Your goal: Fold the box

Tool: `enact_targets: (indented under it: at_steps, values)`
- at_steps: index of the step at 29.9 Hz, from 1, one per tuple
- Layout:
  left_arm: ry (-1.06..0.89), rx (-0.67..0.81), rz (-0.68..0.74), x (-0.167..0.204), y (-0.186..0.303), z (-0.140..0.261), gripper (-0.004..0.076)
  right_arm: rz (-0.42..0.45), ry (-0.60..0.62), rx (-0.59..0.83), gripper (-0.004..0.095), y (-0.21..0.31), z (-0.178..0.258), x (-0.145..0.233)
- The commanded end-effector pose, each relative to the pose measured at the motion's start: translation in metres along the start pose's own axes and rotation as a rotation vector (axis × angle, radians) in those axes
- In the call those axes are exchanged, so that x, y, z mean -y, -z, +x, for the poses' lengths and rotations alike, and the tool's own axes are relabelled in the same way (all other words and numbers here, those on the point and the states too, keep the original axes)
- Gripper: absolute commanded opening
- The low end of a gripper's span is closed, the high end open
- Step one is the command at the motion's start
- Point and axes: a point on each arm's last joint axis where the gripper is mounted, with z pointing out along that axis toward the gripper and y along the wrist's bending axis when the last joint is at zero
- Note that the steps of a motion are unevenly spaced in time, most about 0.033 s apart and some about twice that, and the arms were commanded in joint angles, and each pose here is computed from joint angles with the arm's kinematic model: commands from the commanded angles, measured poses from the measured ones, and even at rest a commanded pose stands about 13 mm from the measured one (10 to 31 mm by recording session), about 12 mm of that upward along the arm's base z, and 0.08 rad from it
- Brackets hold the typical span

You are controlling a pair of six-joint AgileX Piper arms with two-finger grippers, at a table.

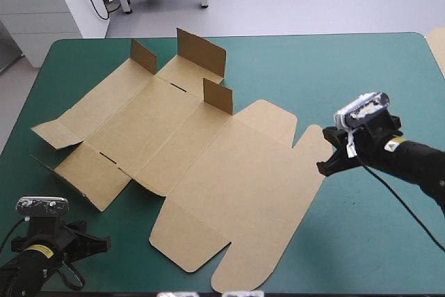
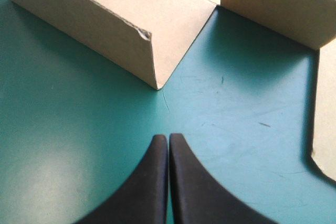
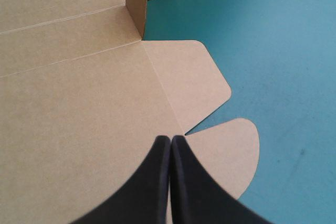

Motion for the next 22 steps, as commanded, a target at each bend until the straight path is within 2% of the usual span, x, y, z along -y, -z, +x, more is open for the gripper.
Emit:
enact_targets:
  at_steps: [1, 7, 13, 20, 22]
  values:
    - [0.007, 0.076, 0.0, 0.0, 0.006, -0.013, -0.0008, -0.024, 0.01, 0.057, -0.0021, -0.01, -0.033, 0.01]
    - [0.007, 0.078, 0.0, 0.0, 0.006, -0.013, -0.0008, -0.073, 0.033, 0.011, -0.0021, -0.04, -0.063, 0.026]
    - [0.016, 0.083, 0.0, 0.0, 0.006, -0.013, -0.0008, -0.085, 0.048, 0.015, -0.0021, -0.066, -0.094, 0.044]
    - [0.022, 0.083, -0.002, 0.0, 0.005, -0.013, -0.0008, -0.173, 0.128, -0.011, -0.0021, -0.098, -0.125, 0.035]
    - [0.022, 0.084, -0.002, 0.0, 0.006, -0.013, -0.0008, -0.17, 0.168, -0.028, -0.0021, -0.108, -0.132, 0.03]
